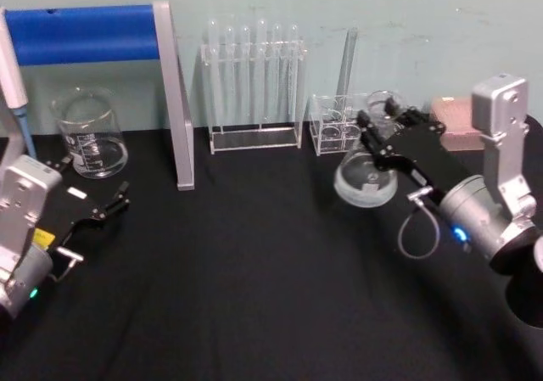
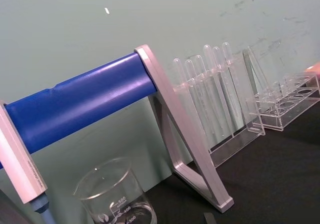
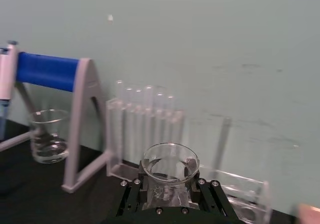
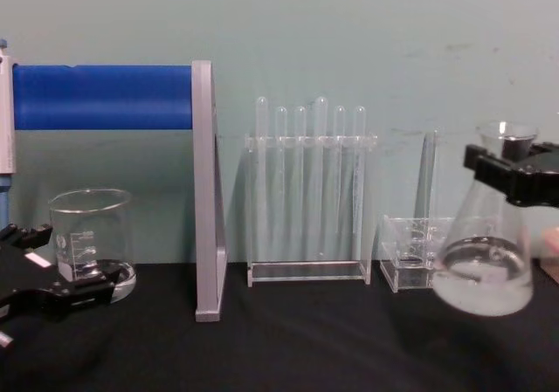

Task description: Grasp the erlenmeyer flask with one hand, shake it three times, then place it back.

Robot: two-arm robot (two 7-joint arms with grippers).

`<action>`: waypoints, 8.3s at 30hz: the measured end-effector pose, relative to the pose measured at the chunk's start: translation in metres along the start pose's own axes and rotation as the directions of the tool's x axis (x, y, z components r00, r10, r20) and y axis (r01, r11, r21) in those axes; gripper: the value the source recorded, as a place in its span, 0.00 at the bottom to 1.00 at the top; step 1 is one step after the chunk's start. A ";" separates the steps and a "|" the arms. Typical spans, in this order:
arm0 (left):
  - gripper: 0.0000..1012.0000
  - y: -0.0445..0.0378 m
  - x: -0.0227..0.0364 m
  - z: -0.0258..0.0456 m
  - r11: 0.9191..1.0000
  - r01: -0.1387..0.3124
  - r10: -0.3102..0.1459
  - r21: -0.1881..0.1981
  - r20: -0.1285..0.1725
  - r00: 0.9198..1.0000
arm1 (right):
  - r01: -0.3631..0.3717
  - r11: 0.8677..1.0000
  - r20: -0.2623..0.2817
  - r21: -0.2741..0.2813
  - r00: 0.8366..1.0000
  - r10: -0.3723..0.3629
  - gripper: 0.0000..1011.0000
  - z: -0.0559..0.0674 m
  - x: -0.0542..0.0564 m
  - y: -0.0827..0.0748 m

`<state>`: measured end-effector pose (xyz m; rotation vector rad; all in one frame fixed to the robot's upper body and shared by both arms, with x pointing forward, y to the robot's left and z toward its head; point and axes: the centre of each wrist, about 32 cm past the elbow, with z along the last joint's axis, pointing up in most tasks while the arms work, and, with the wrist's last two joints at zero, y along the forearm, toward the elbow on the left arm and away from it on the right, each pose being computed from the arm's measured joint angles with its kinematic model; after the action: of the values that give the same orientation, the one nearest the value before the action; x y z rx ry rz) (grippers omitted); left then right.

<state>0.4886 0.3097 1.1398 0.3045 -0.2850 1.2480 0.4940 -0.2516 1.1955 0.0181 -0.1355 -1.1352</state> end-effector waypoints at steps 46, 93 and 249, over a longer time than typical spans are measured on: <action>0.99 0.0000 0.0000 0.0000 1.000 0.000 0.000 0.000 0.000 1.000 | -0.462 0.886 -0.047 0.030 0.885 0.463 0.45 0.009 -0.091 0.020; 0.99 0.0000 0.0000 0.0000 1.000 0.000 0.000 0.000 0.000 1.000 | -0.018 1.000 -0.001 0.010 1.000 0.018 0.45 0.006 -0.001 0.004; 0.99 0.0000 0.0000 0.0000 1.000 0.000 0.000 0.000 0.000 1.000 | -0.279 0.957 -0.058 -0.075 0.960 0.275 0.45 -0.040 -0.050 0.018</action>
<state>0.4886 0.3097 1.1398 0.3045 -0.2851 1.2480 0.4940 -0.2008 1.1524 -0.0467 -0.0468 -0.8584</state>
